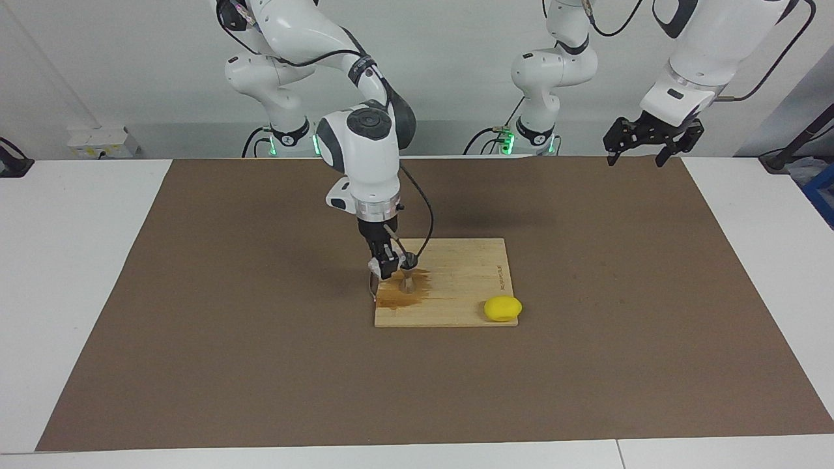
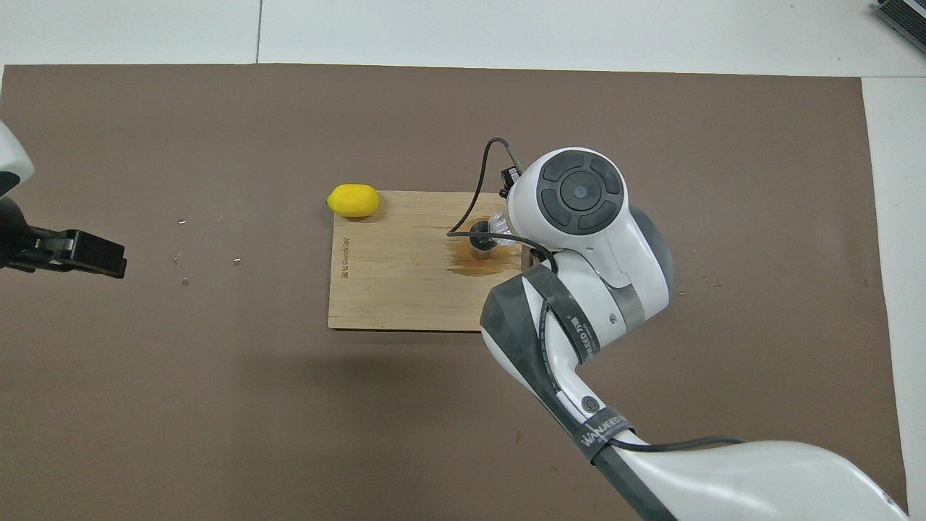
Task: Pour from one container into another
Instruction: 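Turn the glass cup upright and carry it back with the right gripper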
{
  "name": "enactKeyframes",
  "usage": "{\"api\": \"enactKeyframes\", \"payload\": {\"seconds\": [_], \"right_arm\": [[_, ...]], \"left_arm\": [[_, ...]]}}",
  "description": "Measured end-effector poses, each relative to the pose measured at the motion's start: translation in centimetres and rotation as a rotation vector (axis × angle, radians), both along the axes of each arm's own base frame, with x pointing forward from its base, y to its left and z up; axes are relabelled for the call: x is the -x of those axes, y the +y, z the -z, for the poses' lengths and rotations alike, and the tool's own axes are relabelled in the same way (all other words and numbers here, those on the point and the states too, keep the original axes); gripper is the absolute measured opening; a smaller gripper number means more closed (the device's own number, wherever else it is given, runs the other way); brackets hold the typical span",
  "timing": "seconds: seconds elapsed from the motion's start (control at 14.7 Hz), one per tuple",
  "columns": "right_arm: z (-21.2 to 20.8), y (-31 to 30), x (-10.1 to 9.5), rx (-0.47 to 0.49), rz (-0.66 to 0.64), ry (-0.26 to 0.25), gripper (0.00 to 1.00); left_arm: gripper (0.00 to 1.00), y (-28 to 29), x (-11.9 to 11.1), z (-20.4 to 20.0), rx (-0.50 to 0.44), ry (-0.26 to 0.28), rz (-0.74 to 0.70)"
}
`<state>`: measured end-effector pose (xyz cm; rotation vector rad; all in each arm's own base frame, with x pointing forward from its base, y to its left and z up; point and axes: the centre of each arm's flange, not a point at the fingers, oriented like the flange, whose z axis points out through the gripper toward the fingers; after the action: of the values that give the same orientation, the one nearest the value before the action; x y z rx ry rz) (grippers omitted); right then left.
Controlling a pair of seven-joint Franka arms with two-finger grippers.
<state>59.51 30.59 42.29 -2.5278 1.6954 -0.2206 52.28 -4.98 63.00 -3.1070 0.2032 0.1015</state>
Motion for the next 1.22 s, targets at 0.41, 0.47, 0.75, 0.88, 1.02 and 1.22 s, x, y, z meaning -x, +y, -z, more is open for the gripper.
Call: {"api": "enactKeyframes", "payload": {"seconds": [0.41,0.47,0.75,0.88,1.02,1.22], "right_arm": [[-1.1,-0.2,-0.3,-0.003,0.015,0.009,0.50],[-1.2,-0.4,-0.4,-0.010,0.023,0.011,0.50],[-1.5,-0.8,-0.7,-0.082,0.071,0.044,0.50],[-1.6,-1.5,-1.1,-0.129,0.107,0.063,0.50],[-1.7,-2.8,-1.8,-0.161,0.145,0.075,0.50],[-1.8,-5.1,-2.8,-0.219,0.212,0.098,0.50]], "left_arm": [[1.00,0.0,0.0,0.0,0.000,0.000,0.000],[1.00,0.0,0.0,0.0,0.000,0.000,0.000],[1.00,0.0,0.0,0.0,0.000,0.000,0.000],[1.00,0.0,0.0,0.0,0.000,0.000,0.000],[1.00,0.0,0.0,0.0,0.000,0.000,0.000],[1.00,0.0,0.0,0.0,0.000,0.000,0.000]]}}
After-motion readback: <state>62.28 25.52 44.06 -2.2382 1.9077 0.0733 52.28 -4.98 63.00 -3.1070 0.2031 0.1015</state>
